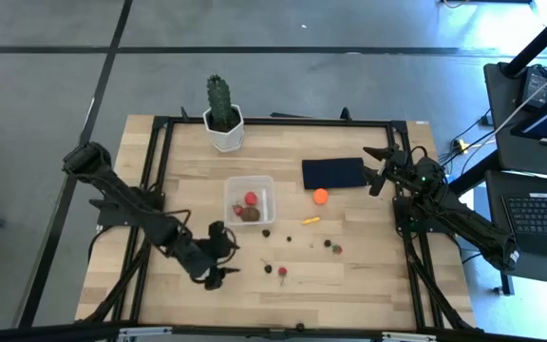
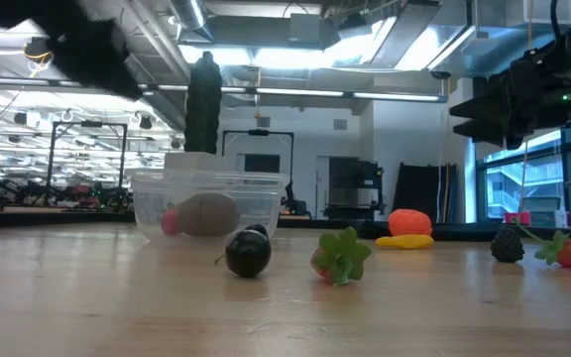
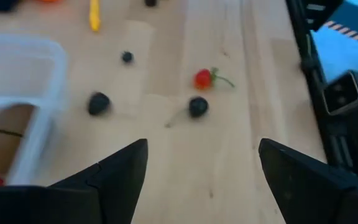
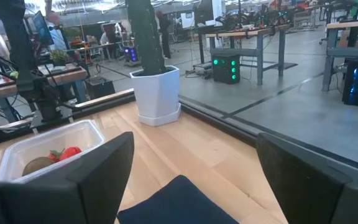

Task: Pick and placing Produce into tupperware
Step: Put the bottom blueberry into the transparent container

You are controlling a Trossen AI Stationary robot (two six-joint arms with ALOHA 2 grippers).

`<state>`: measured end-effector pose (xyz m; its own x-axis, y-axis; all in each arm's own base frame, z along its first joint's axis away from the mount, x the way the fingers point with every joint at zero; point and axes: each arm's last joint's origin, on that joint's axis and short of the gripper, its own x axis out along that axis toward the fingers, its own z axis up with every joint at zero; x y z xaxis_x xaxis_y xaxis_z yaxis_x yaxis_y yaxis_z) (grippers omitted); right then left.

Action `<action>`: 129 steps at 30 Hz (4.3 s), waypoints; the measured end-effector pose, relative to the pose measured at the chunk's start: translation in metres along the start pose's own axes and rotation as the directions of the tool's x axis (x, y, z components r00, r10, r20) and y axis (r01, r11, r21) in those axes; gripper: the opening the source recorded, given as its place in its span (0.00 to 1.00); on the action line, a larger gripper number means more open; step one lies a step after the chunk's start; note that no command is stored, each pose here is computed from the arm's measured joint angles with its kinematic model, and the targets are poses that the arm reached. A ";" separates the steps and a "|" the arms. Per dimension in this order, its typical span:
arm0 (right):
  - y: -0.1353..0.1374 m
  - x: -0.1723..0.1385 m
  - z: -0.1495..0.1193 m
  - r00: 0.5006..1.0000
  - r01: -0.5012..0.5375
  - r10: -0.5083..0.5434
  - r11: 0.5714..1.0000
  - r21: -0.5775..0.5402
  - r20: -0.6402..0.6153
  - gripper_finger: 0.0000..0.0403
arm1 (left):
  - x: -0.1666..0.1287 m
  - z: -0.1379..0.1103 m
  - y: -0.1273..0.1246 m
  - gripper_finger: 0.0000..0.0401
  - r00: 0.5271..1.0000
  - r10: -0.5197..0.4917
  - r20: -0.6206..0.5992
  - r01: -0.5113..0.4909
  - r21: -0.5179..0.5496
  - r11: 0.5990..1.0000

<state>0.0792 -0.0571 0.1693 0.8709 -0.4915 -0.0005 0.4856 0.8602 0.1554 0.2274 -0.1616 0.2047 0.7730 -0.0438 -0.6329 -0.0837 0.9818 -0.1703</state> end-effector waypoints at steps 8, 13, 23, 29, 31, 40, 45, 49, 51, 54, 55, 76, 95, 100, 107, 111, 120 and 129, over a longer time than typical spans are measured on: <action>0.000 0.000 0.000 1.000 0.000 0.000 0.999 0.045 0.000 0.84 | 0.000 -0.050 -0.003 0.74 0.978 -0.132 0.158 0.142 -0.054 0.988; 0.000 0.000 0.000 1.000 0.000 0.000 0.999 0.047 0.000 0.84 | -0.004 -0.074 0.000 0.75 0.955 -0.184 0.235 0.205 -0.067 0.977; 0.000 0.000 0.000 1.000 0.000 0.000 0.997 0.075 0.000 0.84 | 0.006 -0.099 -0.004 0.74 0.964 -0.145 0.221 0.147 0.008 0.989; 0.000 0.000 0.000 1.000 0.000 0.000 0.994 0.110 0.000 0.84 | 0.011 -0.115 -0.012 0.74 0.959 -0.120 0.258 0.121 0.012 0.993; 0.000 0.000 0.000 1.000 0.000 0.000 0.994 0.113 0.000 0.84 | 0.015 -0.121 -0.013 0.74 0.962 -0.114 0.248 0.118 0.001 0.993; 0.000 0.000 0.000 1.000 0.000 0.000 0.994 0.113 0.000 0.84 | 0.031 -0.146 -0.016 0.74 0.955 -0.073 0.286 0.084 -0.027 0.996; 0.000 0.000 0.000 1.000 0.000 0.000 0.994 0.114 0.000 0.84 | 0.030 -0.156 -0.021 0.74 0.947 -0.091 0.309 0.105 -0.030 0.994; 0.000 0.000 0.000 1.000 0.000 0.000 0.993 0.117 0.000 0.84 | 0.028 -0.165 -0.022 0.74 0.943 -0.072 0.324 0.080 -0.010 0.997; 0.000 0.000 0.000 1.000 0.000 0.000 0.992 0.128 0.000 0.84 | 0.029 -0.169 -0.022 0.74 0.942 -0.058 0.330 0.061 0.001 0.998; 0.000 0.000 0.000 1.000 0.000 0.000 0.991 0.131 0.000 0.84 | 0.031 -0.173 -0.020 0.74 0.945 -0.047 0.325 0.052 -0.005 0.999; 0.000 0.000 0.000 1.000 0.000 0.000 0.991 0.131 0.000 0.84 | 0.032 -0.175 -0.020 0.74 0.946 -0.043 0.322 0.046 -0.004 0.999; 0.000 0.000 0.000 1.000 0.001 -0.001 0.992 0.124 0.000 0.84 | 0.038 -0.185 -0.027 0.74 0.943 -0.030 0.330 -0.024 0.159 0.987; 0.000 0.000 0.000 1.000 0.001 -0.001 0.992 0.127 -0.001 0.84 | 0.037 -0.185 -0.027 0.74 0.943 -0.028 0.330 -0.025 0.157 0.987; 0.000 0.000 0.000 1.000 0.001 -0.001 0.992 0.126 0.000 0.84 | 0.037 -0.185 -0.027 0.74 0.943 -0.028 0.331 -0.025 0.155 0.988; 0.000 0.000 0.000 1.000 0.001 -0.001 0.992 0.127 0.000 0.84 | 0.037 -0.185 -0.026 0.74 0.944 -0.028 0.330 -0.023 0.150 0.988; 0.000 0.000 0.000 1.000 0.000 0.000 0.992 0.127 0.000 0.84 | 0.037 -0.185 -0.027 0.73 0.944 -0.030 0.329 -0.021 0.150 0.989; 0.000 0.000 0.000 1.000 0.000 0.000 0.992 0.127 0.000 0.84 | 0.037 -0.185 -0.026 0.62 0.944 -0.030 0.329 -0.021 0.149 0.989; 0.000 0.000 0.000 1.000 0.000 0.000 0.992 0.125 0.000 0.84 | 0.037 -0.185 -0.027 0.49 0.944 -0.030 0.328 -0.020 0.148 0.989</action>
<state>0.0792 -0.0571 0.1693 0.8707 -0.4919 -0.0006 0.4726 0.8363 0.2781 0.1420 -0.2234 0.0456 0.9387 -0.0106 -0.3446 -0.0050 0.9990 -0.0443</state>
